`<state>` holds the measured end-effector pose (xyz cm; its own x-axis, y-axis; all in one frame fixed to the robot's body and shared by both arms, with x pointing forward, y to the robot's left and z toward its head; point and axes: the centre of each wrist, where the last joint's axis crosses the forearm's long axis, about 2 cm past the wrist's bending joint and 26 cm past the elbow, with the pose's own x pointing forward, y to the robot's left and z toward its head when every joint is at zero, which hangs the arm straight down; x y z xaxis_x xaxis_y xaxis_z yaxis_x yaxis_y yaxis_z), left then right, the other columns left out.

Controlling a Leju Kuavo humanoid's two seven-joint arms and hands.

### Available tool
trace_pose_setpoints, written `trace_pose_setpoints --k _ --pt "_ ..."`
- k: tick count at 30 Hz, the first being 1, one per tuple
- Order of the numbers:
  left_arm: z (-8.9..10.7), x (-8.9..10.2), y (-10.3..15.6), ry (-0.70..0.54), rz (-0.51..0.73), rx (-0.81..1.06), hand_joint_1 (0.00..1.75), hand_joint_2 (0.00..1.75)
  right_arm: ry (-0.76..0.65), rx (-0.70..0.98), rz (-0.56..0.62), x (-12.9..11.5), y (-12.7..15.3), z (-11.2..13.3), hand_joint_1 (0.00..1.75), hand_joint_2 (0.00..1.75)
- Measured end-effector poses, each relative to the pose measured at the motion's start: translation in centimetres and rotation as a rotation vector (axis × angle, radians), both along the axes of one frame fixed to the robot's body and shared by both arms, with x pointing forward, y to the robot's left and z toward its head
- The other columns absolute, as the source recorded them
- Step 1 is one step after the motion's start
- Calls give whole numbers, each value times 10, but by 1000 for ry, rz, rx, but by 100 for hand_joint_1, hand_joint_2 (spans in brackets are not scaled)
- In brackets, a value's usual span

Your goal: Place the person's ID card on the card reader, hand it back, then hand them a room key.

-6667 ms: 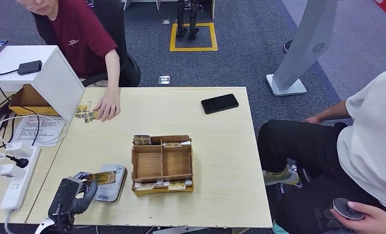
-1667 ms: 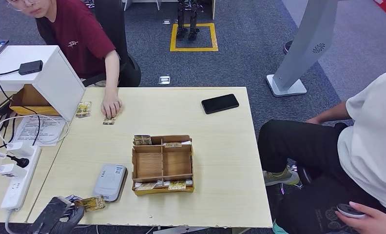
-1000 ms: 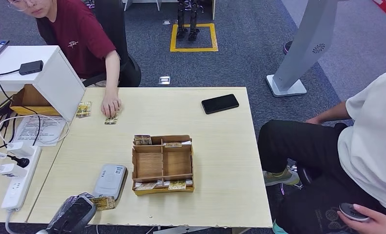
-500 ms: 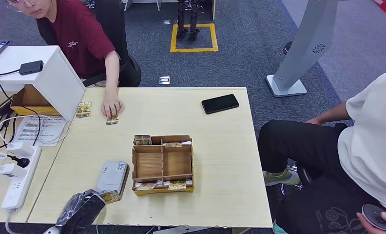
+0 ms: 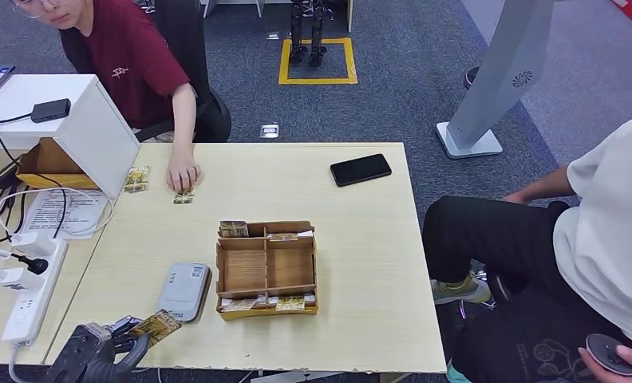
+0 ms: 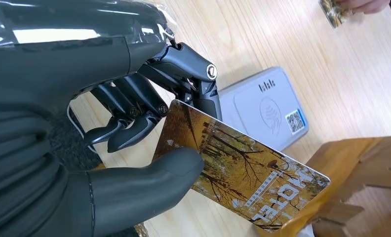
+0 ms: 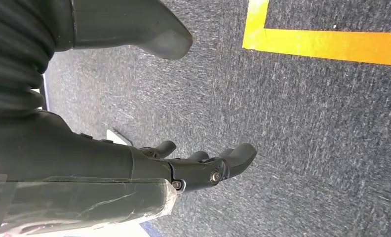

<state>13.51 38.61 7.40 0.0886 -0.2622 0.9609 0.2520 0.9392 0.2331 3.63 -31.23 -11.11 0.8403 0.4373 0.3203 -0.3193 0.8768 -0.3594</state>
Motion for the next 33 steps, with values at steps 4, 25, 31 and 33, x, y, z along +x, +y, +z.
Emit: trace_pose_setpoints --k 4,25,31,33 --pt "2 0 4 5 11 29 175 175 -3 1 -4 0 0 0 0 175" --pt "2 25 -19 -37 96 145 175 175 9 -6 -3 0 0 0 0 175" --pt "1 26 -21 -35 100 137 175 175 9 -6 -9 0 -1 0 0 175" --pt "1 26 -21 -35 100 137 175 175 9 -6 -11 0 -1 0 0 175"
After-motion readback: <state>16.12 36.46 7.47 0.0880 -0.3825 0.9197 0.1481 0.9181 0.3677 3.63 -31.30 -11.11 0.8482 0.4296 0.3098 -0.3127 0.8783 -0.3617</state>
